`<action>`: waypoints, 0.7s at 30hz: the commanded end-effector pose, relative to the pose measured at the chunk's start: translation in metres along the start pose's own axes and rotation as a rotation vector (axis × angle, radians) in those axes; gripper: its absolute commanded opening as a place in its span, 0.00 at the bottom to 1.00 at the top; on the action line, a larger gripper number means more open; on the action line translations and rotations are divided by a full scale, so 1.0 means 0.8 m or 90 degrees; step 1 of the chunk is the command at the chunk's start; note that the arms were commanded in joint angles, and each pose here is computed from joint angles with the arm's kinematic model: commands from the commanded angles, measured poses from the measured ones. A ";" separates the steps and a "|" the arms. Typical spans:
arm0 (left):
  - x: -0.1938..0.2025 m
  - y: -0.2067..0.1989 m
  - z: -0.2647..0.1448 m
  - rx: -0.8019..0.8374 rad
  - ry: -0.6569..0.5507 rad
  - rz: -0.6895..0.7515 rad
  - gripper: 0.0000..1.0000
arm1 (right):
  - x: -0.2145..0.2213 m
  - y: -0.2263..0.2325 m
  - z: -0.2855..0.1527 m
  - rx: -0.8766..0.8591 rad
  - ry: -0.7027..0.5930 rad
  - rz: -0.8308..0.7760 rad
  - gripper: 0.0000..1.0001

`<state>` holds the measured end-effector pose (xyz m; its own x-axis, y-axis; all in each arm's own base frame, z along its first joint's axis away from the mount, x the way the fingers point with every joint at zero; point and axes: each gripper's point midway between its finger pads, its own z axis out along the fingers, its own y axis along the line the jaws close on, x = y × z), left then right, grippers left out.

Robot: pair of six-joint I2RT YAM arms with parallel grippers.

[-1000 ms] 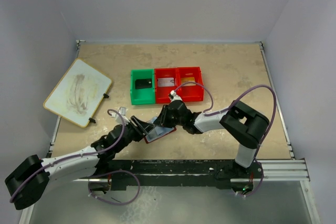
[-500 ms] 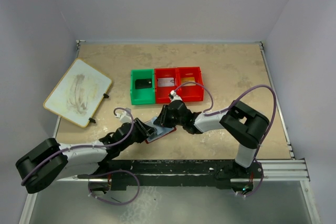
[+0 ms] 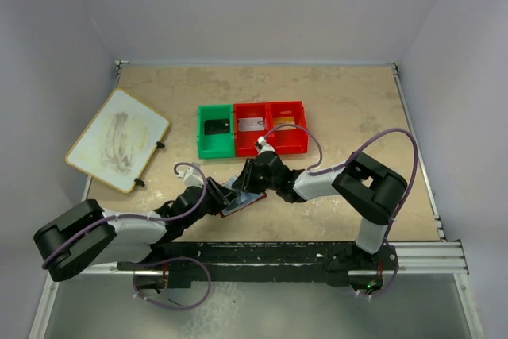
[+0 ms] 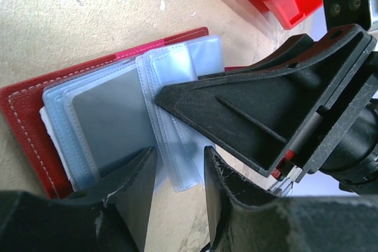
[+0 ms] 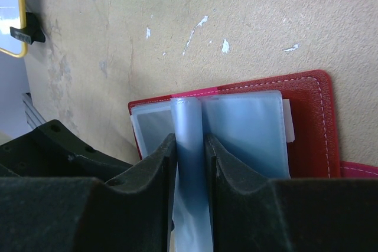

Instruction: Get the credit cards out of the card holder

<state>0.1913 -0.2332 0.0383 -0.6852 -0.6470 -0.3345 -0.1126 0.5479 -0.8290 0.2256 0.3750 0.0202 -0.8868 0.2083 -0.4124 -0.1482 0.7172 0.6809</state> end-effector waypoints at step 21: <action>-0.012 -0.051 0.014 0.087 -0.036 0.025 0.39 | 0.033 -0.034 -0.022 0.074 0.072 -0.017 0.39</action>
<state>0.1939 -0.2417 0.0403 -0.6862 -0.6334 -0.3577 -0.0650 0.5432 -0.8371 0.2222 0.3700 0.0251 -0.8925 0.2031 -0.4027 -0.1383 0.7266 0.6730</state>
